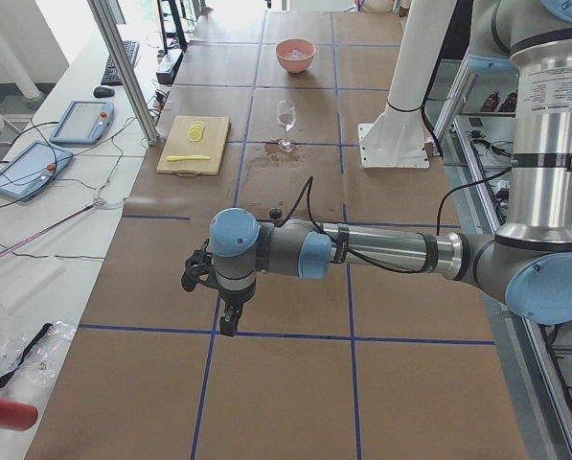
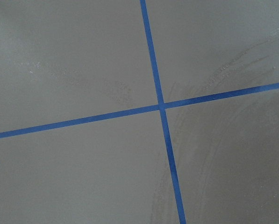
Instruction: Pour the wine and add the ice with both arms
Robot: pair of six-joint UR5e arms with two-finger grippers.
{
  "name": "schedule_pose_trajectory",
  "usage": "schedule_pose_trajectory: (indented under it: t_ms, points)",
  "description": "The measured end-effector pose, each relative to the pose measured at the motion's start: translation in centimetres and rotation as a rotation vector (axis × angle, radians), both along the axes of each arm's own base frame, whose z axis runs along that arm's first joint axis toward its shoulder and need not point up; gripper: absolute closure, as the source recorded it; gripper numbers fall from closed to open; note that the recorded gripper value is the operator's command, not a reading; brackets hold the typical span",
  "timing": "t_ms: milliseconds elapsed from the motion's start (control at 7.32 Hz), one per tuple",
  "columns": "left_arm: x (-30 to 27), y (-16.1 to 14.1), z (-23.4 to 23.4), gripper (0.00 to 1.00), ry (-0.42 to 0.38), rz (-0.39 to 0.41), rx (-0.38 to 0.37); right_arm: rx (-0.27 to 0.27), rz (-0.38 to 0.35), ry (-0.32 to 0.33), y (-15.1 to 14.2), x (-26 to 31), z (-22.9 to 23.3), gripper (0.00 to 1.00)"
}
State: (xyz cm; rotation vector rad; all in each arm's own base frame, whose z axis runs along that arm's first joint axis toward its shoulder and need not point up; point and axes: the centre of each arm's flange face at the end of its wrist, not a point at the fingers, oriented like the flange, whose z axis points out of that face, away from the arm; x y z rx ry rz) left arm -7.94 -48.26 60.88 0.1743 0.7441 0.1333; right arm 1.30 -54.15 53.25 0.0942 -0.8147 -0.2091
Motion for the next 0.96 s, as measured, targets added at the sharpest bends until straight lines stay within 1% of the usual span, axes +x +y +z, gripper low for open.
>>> schedule_pose_trajectory:
  t_ms: [410,683,957]
  points:
    - [0.2,0.0,-2.9,0.00,-0.007,0.005,0.039,-0.006,-0.012,0.002,-0.1,-0.6,0.3,0.00]
    - [0.7,0.2,-3.3,0.00,-0.011,0.015,0.049,-0.005,-0.013,0.000,0.0,-0.7,0.3,0.00]
    - [1.0,-0.2,-3.3,0.00,-0.010,0.016,0.084,-0.002,-0.015,-0.001,0.1,-0.7,0.2,0.00]
